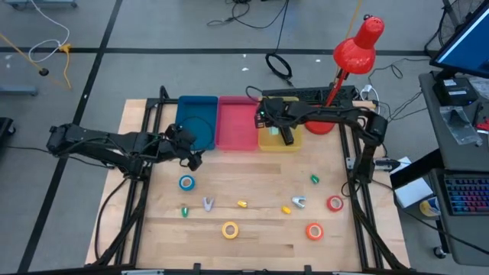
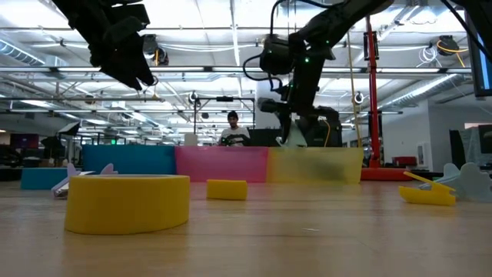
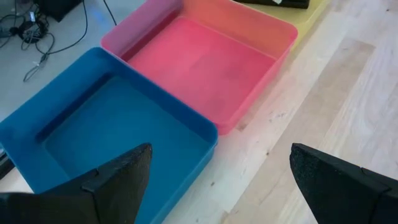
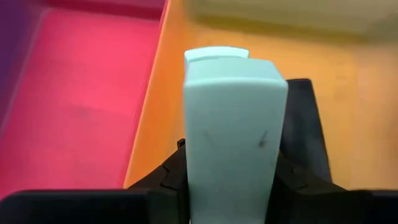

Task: Pick and place Stapler, Stapler remover, tape
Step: Put the large light green stapler into the yellow bin

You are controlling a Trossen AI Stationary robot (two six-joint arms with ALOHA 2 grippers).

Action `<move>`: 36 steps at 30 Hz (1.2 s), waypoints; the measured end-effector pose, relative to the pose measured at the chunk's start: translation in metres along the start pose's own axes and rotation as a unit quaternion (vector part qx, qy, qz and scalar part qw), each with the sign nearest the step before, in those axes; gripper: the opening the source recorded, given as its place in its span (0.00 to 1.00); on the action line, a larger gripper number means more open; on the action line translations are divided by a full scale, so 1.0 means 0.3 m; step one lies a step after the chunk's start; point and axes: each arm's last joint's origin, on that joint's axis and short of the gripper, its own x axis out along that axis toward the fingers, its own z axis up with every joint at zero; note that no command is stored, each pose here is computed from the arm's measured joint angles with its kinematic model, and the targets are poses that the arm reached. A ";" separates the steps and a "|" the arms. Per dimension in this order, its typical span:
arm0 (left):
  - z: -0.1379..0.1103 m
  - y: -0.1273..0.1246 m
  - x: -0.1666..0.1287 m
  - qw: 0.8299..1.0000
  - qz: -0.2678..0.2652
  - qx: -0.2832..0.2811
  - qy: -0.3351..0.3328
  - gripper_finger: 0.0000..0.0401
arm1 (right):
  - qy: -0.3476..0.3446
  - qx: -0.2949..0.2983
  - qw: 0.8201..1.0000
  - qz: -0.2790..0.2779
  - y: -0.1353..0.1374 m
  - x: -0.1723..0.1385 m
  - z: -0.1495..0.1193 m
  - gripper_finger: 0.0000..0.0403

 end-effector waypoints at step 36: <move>-0.002 -0.002 0.000 1.000 -0.012 0.013 0.007 0.94 | 0.064 0.015 0.997 0.043 -0.063 0.109 -0.115 0.30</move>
